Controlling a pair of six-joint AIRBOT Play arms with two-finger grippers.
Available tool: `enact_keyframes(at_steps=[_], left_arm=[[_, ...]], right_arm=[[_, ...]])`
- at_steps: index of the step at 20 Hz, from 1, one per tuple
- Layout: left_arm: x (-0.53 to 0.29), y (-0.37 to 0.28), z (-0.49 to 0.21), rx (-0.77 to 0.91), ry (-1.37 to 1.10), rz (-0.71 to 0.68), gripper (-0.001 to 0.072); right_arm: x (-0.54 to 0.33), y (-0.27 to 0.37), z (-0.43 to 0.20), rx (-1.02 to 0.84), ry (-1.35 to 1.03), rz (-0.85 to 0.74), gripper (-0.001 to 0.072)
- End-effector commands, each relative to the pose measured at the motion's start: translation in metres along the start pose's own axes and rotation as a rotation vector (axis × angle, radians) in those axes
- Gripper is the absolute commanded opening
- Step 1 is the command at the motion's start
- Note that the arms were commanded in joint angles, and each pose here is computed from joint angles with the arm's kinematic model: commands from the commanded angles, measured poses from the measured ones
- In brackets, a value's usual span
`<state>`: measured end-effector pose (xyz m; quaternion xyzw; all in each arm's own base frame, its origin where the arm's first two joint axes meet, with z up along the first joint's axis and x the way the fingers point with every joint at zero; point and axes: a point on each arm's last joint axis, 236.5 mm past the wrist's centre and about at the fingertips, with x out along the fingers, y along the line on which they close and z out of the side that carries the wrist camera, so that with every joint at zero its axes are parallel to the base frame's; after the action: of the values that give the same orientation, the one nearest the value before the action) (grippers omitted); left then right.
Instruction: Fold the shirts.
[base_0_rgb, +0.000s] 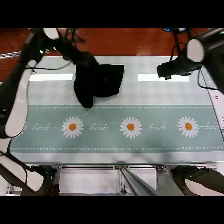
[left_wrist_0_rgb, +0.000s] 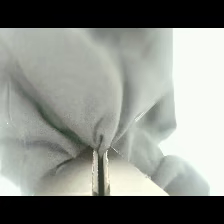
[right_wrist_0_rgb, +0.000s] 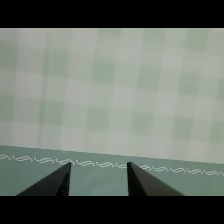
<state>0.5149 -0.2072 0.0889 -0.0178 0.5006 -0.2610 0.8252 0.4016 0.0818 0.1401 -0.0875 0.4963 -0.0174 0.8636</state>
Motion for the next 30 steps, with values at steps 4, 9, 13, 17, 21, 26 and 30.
enact_keyframes(at_steps=[4,9,13,17,21,26,30], left_arm=[[-0.196,-0.096,0.075,0.096,-0.496,-0.116,0.0017],[-0.331,-0.163,0.073,0.211,-0.800,-0.188,0.0017],[-0.416,-0.210,0.062,0.273,-1.022,-0.241,0.0016],[-0.418,-0.254,0.032,0.335,-0.995,-0.343,0.0016],[-0.336,-0.293,-0.018,0.304,-0.806,-0.484,0.0016],[-0.242,-0.239,-0.108,-0.007,-0.715,-0.504,0.0017],[-0.095,-0.146,-0.244,-0.199,-0.311,-0.303,0.0018]], right_arm=[[-0.125,-0.024,0.002,0.091,-0.272,0.109,0.0402],[-0.186,-0.040,-0.014,0.127,-0.403,0.163,0.0400],[-0.211,-0.050,-0.022,0.137,-0.464,0.175,0.0400],[-0.217,-0.048,-0.025,0.125,-0.475,0.191,0.0400],[-0.216,-0.048,-0.026,0.118,-0.470,0.188,0.0399],[-0.205,-0.047,-0.034,0.112,-0.425,0.180,0.0400],[-0.150,-0.027,-0.057,0.092,-0.286,0.185,0.0401]])
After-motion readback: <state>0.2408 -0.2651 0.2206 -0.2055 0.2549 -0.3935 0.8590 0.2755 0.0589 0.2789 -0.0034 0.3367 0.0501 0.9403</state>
